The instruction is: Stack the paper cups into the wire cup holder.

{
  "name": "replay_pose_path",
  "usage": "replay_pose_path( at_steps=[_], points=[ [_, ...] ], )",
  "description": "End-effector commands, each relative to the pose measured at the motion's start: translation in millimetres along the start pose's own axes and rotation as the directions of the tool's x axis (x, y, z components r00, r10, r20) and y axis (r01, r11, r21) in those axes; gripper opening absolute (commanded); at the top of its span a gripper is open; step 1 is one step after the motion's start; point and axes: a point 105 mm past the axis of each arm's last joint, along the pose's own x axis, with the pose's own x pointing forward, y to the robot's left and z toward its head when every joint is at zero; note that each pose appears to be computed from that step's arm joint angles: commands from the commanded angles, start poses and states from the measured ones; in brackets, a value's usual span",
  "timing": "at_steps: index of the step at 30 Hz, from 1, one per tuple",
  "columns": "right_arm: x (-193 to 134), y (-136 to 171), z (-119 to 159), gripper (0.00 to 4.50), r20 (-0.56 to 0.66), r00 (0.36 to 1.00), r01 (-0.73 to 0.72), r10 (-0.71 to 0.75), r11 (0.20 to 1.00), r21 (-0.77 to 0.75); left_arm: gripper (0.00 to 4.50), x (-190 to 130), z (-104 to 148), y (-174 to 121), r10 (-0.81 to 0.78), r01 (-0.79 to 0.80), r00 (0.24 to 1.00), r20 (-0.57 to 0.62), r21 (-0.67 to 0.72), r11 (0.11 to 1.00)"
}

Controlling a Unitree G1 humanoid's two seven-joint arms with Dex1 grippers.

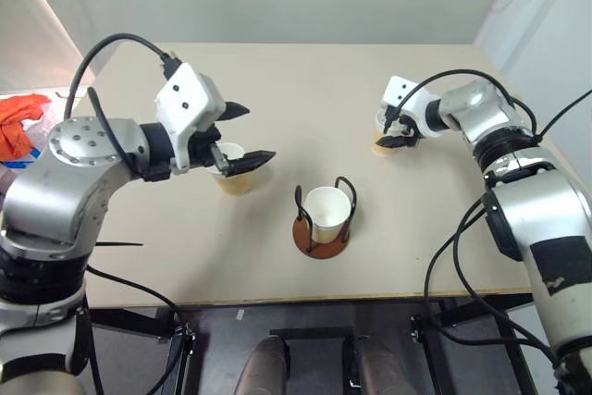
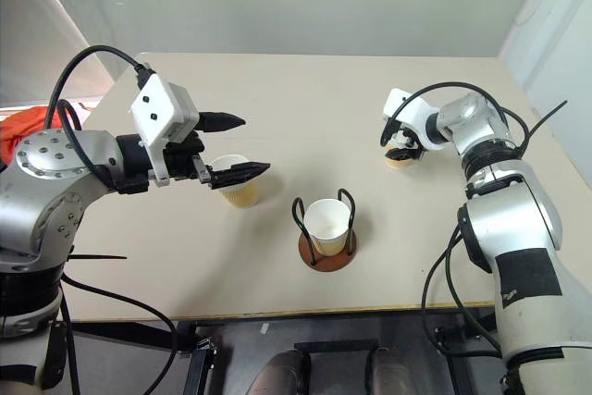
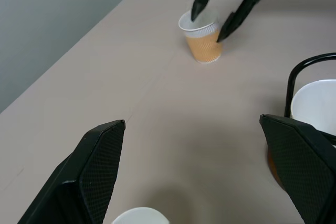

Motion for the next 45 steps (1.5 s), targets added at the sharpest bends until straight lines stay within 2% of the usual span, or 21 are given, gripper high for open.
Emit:
replay_pose_path(
  at_steps=[1,8,9,13,18,21,24,26,30,32,36,45],
  points=[
    [-3.7,-7.8,4.8,2.61,0.019,0.999,0.046,-0.047,0.999,0.009,4.5,-8.9,13.1,3.2,0.034,-0.035,0.999,0.03,0.036,0.999],
    [-9.8,-12.7,13.4,0.22,0.06,0.997,0.049,-0.05,0.999,0.014,4.5,-8.4,13.4,5.5,0.036,-0.037,0.999,0.027,0.039,0.999],
    [-11.6,-13.7,14.9,0.04,0.069,0.996,0.047,-0.048,0.999,0.015,4.5,-7.2,13.5,6.3,0.036,-0.037,0.999,0.029,0.04,0.998],
    [-18.1,-16.8,19.3,0.04,0.094,0.995,0.038,-0.039,0.999,0.009,4.5,-4.3,13.7,7.5,0.031,-0.032,0.999,0.036,0.042,0.999],
    [-45.4,-18.9,50.1,0.04,0.218,0.973,-0.058,0.079,0.993,-0.103,4.5,-5.5,16.5,9.5,0.016,-0.019,0.999,0.046,0.056,0.998],
    [-86.4,-5.7,97.9,0.04,0.384,0.865,-0.228,0.323,0.934,-0.274,4.5,-19.0,22.1,4.8,-0.045,0.04,0.996,0.074,0.074,0.996],
    [-113.1,5.6,125.8,0.04,0.452,0.79,-0.231,0.414,0.884,-0.406,4.5,-33.6,24.4,-5.7,-0.134,0.129,0.986,0.097,0.058,0.99],
    [-126.1,32.9,137.7,0.04,0.442,0.734,-0.258,0.516,0.814,-0.521,4.5,-48.7,24.9,-17.1,-0.226,0.223,0.968,0.109,0.041,0.974],
    [-136.1,72.2,134.6,0.04,0.379,0.659,-0.349,0.649,0.711,-0.611,4.5,-64.2,22.9,-23.5,-0.293,0.293,0.95,0.105,0.014,0.956],
    [-138.7,86.0,128.6,0.04,0.341,0.634,-0.394,0.694,0.67,-0.63,4.5,-69.2,20.4,-32.4,-0.349,0.352,0.931,0.108,-0.013,0.936],
    [-142.5,105.8,118.8,0.04,0.28,0.595,-0.459,0.753,0.605,-0.651,4.5,-75.2,10.9,-36.9,-0.361,0.366,0.929,0.083,-0.049,0.929],
    [-127.3,120.9,110.4,0.04,0.21,0.598,-0.477,0.773,0.555,-0.682,4.5,-73.3,6.2,-40.0,-0.343,0.348,0.936,0.073,-0.057,0.936]
  ],
)
